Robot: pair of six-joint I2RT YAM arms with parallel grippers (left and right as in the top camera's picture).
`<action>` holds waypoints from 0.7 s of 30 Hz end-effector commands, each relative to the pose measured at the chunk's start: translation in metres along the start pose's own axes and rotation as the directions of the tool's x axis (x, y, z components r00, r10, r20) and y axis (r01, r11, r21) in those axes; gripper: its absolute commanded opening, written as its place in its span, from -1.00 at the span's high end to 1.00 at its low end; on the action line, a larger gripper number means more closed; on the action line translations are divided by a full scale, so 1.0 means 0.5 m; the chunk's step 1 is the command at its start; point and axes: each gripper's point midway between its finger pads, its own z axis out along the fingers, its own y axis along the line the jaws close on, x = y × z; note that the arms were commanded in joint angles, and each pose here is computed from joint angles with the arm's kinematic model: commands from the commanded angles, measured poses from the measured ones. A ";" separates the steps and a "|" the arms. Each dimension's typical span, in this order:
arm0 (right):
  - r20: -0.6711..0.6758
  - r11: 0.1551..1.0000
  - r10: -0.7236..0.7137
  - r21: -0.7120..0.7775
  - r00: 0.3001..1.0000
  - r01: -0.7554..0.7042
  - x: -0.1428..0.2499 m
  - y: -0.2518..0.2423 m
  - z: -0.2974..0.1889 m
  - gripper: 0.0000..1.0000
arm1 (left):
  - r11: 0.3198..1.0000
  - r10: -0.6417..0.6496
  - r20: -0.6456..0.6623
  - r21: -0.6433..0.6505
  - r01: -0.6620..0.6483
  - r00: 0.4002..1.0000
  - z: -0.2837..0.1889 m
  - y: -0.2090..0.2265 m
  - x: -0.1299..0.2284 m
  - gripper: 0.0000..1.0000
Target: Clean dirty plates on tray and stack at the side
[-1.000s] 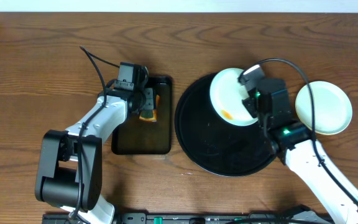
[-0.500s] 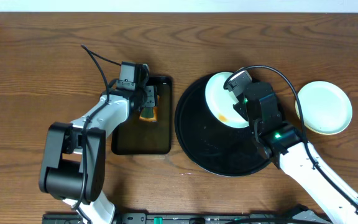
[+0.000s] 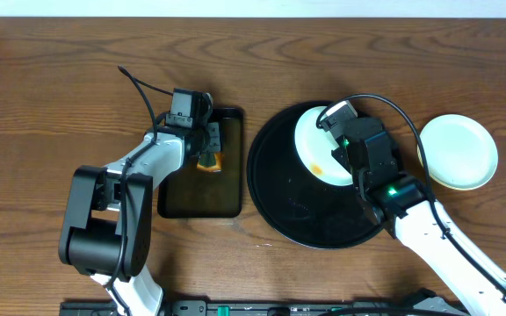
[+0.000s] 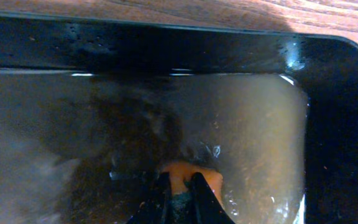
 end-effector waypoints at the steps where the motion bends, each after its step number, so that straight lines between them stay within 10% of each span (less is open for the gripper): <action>1: 0.017 0.999 0.020 0.024 1.000 -0.020 -0.014 -0.013 -0.010 0.98 | 0.999 0.005 0.040 0.039 -0.007 0.999 -0.028 -0.020 -0.028 0.79; 3: 0.020 0.999 0.021 0.025 1.000 -0.022 -0.015 -0.014 -0.010 0.98 | 0.999 0.009 0.065 0.045 -0.012 0.998 -0.046 -0.026 -0.040 0.09; 6: 0.036 0.998 0.036 0.058 0.999 -0.038 -0.025 -0.028 -0.010 0.98 | 0.999 0.012 0.089 0.050 -0.016 0.996 -0.077 -0.033 -0.052 -0.26; 15: 0.089 0.990 0.072 0.115 0.993 -0.082 -0.051 -0.054 -0.014 0.98 | 1.000 -0.012 -0.026 0.022 0.012 1.000 -0.082 -0.021 0.004 -0.22; 21: 0.030 0.978 0.181 0.097 0.983 -0.184 -0.014 -0.050 -0.007 0.98 | 1.000 -0.014 -0.046 0.018 0.014 0.999 -0.077 -0.018 0.017 0.35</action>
